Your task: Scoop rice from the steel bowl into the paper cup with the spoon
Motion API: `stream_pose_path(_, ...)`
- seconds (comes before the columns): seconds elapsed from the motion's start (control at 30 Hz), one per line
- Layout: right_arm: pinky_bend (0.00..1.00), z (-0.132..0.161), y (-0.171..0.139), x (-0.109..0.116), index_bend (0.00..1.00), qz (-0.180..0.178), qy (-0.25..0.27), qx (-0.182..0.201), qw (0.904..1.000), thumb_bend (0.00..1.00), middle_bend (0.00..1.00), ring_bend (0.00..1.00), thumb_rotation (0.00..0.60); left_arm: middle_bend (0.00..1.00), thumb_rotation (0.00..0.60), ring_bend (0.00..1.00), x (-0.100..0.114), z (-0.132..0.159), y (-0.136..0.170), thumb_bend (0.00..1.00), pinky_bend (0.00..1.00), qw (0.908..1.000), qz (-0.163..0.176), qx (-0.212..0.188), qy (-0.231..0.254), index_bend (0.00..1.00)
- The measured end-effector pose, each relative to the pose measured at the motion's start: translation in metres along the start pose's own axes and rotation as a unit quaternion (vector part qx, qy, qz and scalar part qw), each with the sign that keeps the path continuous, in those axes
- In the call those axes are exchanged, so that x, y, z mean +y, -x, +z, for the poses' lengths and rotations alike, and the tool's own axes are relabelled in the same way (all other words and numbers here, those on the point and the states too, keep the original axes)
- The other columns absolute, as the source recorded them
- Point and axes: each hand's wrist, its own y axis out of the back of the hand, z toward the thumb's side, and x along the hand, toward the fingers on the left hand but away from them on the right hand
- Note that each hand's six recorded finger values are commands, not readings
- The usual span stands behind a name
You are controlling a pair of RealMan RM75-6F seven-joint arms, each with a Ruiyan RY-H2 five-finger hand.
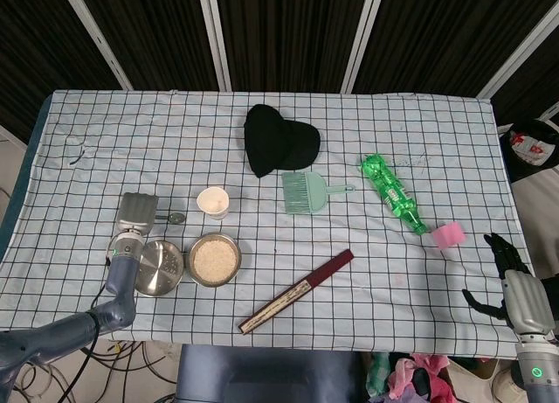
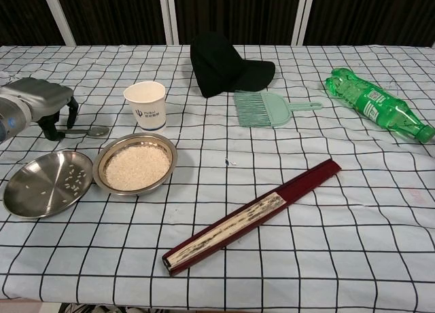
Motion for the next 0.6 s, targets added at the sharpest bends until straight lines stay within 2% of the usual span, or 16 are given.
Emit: stream_pose_path(0.6,0.17,0.0000,-0.0001,-0.0002,0.00,0.001,0.000,0.000,1.0000,0.21,0.00,0.00,0.600,1.00,0.600,1.00,0.0009,-0.0001,-0.0001,0.37,1.00,1.0000,-0.001,0.001,0.002,0.51)
